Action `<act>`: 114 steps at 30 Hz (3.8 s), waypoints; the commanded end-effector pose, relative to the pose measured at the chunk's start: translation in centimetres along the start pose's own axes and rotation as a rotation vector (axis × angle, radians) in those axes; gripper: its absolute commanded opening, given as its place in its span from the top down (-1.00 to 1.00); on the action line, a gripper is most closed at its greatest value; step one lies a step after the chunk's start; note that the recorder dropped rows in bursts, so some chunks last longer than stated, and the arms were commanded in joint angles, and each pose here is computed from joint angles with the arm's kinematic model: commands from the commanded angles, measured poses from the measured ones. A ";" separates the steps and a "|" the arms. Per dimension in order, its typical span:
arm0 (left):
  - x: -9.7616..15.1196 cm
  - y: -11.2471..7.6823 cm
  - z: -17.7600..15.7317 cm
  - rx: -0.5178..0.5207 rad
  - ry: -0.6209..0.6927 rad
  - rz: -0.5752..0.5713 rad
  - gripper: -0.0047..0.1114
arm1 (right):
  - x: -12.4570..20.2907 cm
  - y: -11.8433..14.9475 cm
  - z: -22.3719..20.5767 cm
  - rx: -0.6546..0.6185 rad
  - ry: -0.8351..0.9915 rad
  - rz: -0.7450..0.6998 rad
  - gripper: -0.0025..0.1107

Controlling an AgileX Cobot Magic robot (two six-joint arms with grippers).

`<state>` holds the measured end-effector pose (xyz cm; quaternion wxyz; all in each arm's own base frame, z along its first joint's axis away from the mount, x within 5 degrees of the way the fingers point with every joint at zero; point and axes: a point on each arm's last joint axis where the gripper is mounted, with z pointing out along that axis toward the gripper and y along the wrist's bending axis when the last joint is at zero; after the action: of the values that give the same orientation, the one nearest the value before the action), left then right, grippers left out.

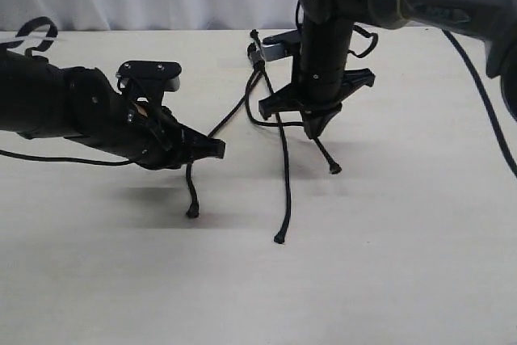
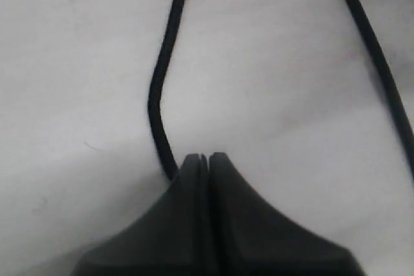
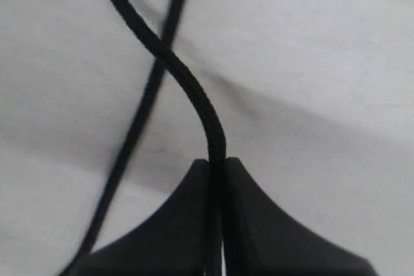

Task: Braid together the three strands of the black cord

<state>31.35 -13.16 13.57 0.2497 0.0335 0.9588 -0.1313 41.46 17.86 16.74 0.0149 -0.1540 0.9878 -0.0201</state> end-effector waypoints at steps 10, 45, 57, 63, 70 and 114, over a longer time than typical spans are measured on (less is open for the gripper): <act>-0.4 1.8 4.2 -0.052 0.022 -0.049 0.92 | 3.3 -1.6 5.8 -0.126 0.103 0.125 0.88; 2.4 4.6 -3.0 -0.074 0.050 -0.033 0.92 | 4.2 3.6 5.3 -0.117 0.049 0.109 0.88; 2.2 4.6 -3.0 -0.077 0.035 -0.030 0.92 | 2.0 7.2 0.5 -0.408 -0.149 0.248 0.88; 2.2 4.6 -3.0 -0.076 0.035 -0.034 0.92 | 1.9 11.1 3.0 -0.437 -0.192 0.230 0.87; 2.3 4.6 -3.0 -0.076 0.040 -0.035 0.92 | 1.9 11.5 3.8 -0.437 -0.176 0.231 0.30; 2.2 1.3 -6.1 0.032 -0.022 0.100 0.92 | 3.7 8.1 2.1 -0.140 -0.007 0.055 0.88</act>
<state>26.68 -9.76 17.80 0.2703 0.0842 0.9514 -0.1214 35.21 24.97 13.76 0.0084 -0.1260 0.9906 0.0533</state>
